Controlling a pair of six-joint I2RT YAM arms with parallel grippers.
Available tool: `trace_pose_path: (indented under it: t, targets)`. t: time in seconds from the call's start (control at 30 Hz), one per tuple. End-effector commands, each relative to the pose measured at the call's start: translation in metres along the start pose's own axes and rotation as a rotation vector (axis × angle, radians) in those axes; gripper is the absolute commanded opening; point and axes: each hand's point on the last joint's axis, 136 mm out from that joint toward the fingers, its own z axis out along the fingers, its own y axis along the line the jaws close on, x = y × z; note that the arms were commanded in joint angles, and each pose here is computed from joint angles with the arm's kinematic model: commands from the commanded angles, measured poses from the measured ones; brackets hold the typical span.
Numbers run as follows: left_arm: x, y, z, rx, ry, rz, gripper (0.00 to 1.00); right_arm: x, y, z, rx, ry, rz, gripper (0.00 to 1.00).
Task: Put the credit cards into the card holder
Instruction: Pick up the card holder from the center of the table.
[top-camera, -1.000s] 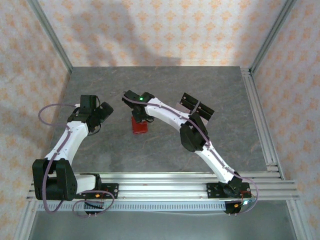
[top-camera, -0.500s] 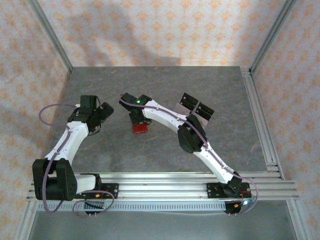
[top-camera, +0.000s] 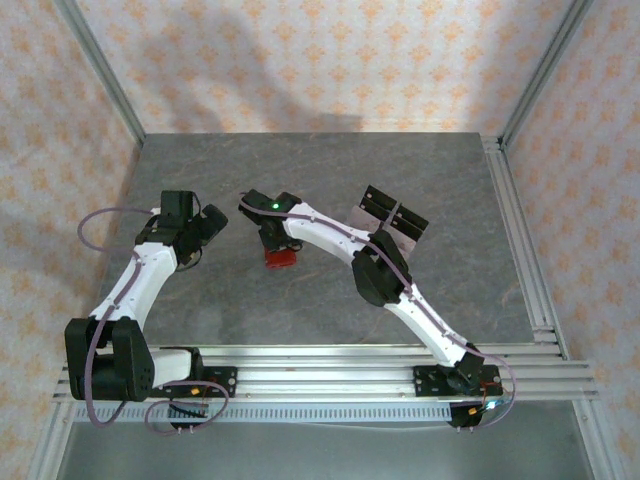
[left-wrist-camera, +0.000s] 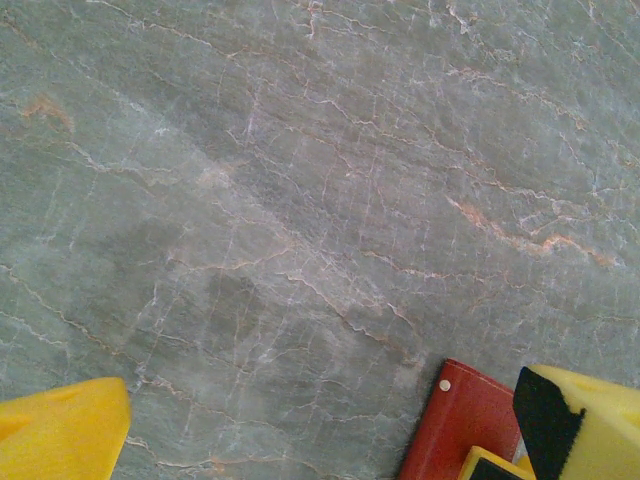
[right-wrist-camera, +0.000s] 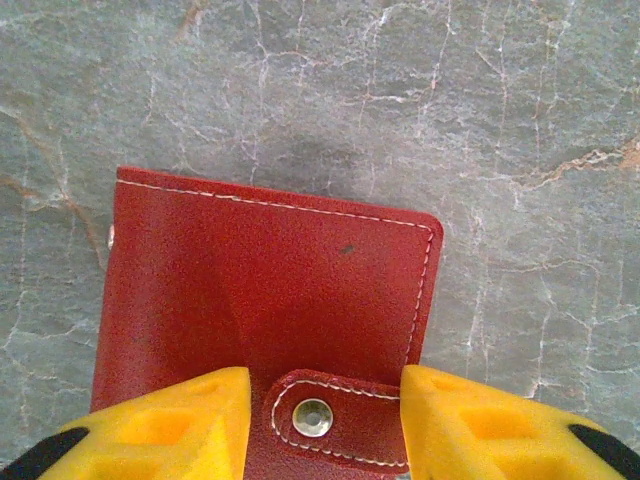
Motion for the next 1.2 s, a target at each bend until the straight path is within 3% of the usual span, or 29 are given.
trace_pose_path:
  t: [0.0, 0.3, 0.53, 0.9, 1.17]
  targets:
    - [-0.001, 0.003, 0.001, 0.0, -0.004, 0.01, 1.0, 0.001, -0.003, 0.0, 0.031, -0.008, -0.008, 0.38]
    - [-0.001, 0.002, 0.001, 0.005, -0.003, 0.007, 1.0, 0.004, -0.005, -0.002, 0.025, -0.01, -0.006, 0.22]
    - [0.001, 0.001, -0.001, 0.013, 0.004, 0.01, 1.0, 0.001, -0.005, -0.011, 0.011, -0.029, -0.005, 0.0]
    - [0.025, -0.012, 0.003, 0.106, 0.098, 0.021, 1.0, -0.009, -0.012, -0.057, -0.06, -0.111, 0.031, 0.0]
    - [0.066, -0.039, 0.012, 0.171, 0.167, 0.09, 0.99, -0.003, -0.025, -0.071, -0.096, -0.132, 0.084, 0.0]
